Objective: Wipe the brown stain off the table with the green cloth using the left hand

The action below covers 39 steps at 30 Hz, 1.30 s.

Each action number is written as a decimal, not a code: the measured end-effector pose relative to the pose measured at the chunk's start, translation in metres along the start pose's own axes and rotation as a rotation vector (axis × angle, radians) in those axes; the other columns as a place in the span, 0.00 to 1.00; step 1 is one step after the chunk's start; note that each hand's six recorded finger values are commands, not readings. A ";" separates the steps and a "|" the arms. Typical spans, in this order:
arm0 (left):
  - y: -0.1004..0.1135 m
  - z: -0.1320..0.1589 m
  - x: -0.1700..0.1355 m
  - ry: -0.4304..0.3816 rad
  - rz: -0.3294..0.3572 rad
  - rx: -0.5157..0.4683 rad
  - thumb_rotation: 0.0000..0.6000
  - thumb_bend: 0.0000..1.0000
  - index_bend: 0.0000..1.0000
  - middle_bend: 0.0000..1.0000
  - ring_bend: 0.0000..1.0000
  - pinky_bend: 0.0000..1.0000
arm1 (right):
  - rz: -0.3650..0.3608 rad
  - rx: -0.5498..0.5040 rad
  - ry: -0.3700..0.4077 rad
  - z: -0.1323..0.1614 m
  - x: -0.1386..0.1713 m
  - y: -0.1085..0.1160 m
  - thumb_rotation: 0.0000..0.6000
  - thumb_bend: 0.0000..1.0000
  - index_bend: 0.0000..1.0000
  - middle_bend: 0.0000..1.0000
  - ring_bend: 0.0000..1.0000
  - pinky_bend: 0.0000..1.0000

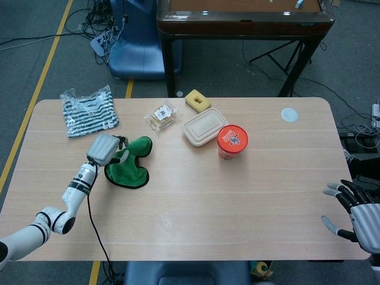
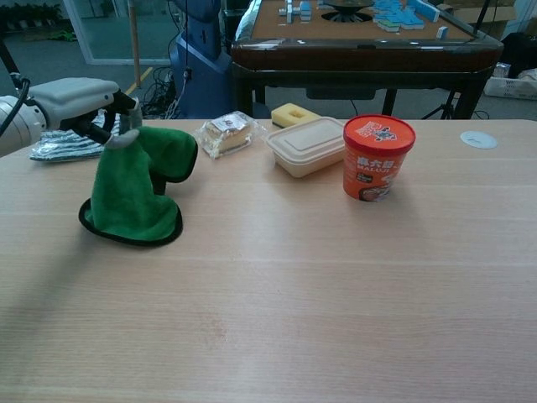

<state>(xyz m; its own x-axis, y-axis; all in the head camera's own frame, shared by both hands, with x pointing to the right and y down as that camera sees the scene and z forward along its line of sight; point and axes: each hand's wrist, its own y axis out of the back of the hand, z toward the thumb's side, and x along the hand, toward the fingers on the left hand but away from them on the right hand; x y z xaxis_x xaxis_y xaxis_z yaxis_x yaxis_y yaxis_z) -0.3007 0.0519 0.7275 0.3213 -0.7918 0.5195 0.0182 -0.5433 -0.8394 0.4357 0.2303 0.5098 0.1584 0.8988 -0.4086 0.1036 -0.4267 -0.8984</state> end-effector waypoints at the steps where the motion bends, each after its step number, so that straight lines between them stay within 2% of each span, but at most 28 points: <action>1: -0.004 -0.002 0.000 0.021 -0.031 -0.014 1.00 0.21 0.00 0.00 0.04 0.34 | 0.000 0.000 0.001 0.000 0.000 0.000 1.00 0.33 0.30 0.26 0.14 0.19; 3: -0.008 -0.003 -0.001 0.048 -0.066 -0.045 1.00 0.19 0.00 0.00 0.01 0.28 | 0.000 -0.001 0.001 0.000 0.000 0.000 1.00 0.33 0.30 0.26 0.14 0.19; 7: -0.006 -0.002 -0.008 0.074 -0.085 -0.082 1.00 0.18 0.00 0.00 0.00 0.26 | 0.000 -0.001 0.004 0.000 -0.001 0.000 1.00 0.33 0.30 0.26 0.14 0.19; 12: 0.003 -0.008 -0.018 0.085 -0.046 -0.092 1.00 0.18 0.00 0.00 0.01 0.26 | 0.007 0.002 0.008 0.001 -0.003 -0.001 1.00 0.33 0.30 0.26 0.14 0.19; 18: 0.011 -0.019 -0.047 0.095 0.014 -0.107 1.00 0.18 0.00 0.00 0.05 0.26 | 0.017 0.005 0.018 0.003 -0.009 -0.002 1.00 0.33 0.30 0.26 0.14 0.19; 24: 0.020 -0.036 -0.088 0.137 0.063 -0.121 1.00 0.18 0.05 0.00 0.05 0.26 | 0.029 0.000 0.032 0.005 -0.015 -0.003 1.00 0.33 0.30 0.26 0.14 0.19; 31: 0.029 -0.059 -0.157 0.231 0.115 -0.100 1.00 0.18 0.07 0.00 0.06 0.26 | 0.048 0.004 0.059 0.009 -0.021 -0.007 1.00 0.33 0.30 0.26 0.14 0.19; 39: 0.036 -0.070 -0.231 0.318 0.164 -0.090 1.00 0.18 0.07 0.01 0.06 0.26 | 0.070 -0.005 0.088 0.016 -0.026 -0.015 1.00 0.33 0.30 0.26 0.14 0.19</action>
<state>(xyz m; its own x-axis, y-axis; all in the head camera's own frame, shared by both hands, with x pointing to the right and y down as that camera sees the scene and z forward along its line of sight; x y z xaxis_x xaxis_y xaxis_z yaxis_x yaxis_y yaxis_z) -0.4404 0.1957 0.5887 0.0024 -0.9100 0.4145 -0.0974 -0.4127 -0.9056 0.4142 0.2147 0.5313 0.2510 0.8546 -0.4546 0.0944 -0.4890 -0.8671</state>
